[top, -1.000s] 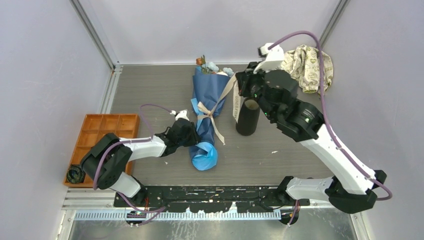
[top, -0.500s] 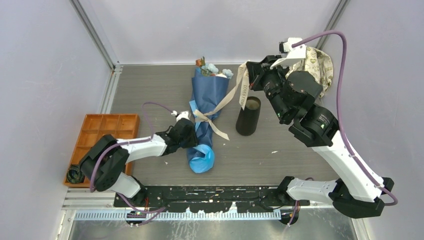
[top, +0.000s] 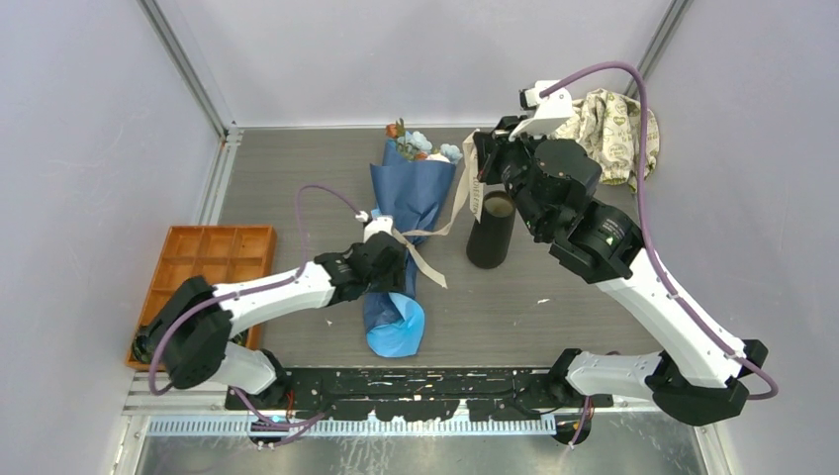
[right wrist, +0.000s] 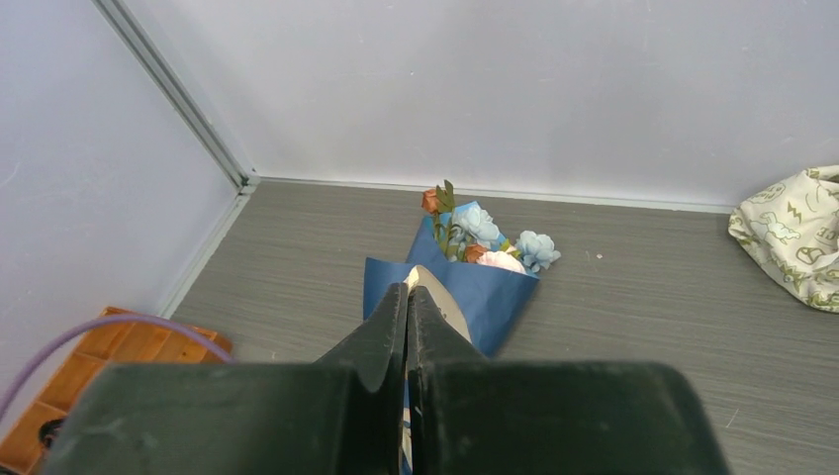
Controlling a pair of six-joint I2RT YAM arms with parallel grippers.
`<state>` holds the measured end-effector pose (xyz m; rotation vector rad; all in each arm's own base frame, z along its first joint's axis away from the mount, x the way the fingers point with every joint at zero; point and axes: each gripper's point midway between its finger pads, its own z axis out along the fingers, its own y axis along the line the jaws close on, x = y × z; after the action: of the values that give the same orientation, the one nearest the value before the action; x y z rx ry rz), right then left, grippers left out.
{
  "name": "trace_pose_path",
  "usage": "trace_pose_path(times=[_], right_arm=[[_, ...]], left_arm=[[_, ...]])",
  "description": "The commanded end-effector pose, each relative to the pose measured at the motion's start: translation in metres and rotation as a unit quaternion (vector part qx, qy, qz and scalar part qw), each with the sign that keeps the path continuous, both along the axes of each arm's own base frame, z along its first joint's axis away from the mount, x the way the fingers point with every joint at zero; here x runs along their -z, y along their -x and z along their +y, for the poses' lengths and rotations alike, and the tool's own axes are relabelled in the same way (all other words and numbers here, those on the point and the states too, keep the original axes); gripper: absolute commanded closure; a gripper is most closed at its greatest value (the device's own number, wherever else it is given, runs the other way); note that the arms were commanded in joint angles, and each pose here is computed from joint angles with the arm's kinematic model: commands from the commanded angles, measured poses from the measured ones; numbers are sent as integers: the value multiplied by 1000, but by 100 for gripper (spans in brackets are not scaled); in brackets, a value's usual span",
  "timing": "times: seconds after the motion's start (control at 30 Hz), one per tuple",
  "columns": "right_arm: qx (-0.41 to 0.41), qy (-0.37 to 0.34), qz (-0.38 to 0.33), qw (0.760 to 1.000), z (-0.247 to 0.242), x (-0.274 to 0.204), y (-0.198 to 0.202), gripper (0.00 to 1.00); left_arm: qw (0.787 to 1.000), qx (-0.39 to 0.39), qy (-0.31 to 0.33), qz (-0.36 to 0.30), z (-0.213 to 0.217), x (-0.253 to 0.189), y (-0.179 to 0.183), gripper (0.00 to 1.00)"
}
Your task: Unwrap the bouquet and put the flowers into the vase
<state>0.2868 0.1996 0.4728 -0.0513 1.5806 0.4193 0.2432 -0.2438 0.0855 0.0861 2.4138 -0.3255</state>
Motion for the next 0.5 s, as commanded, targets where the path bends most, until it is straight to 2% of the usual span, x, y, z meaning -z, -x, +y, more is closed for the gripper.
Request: trace_pose_path(times=[0.0, 0.2, 0.47], right_arm=[[13, -7, -22, 1000, -4, -13, -3, 97], [22, 1, -23, 999, -9, -11, -3, 96], [13, -2, -24, 1000, -7, -8, -2, 93]], left_arm=[[1000, 8, 6, -9, -29, 7, -7, 35], [998, 24, 29, -45, -65, -24, -11, 37], [999, -28, -9, -35, -14, -69, 18, 36]])
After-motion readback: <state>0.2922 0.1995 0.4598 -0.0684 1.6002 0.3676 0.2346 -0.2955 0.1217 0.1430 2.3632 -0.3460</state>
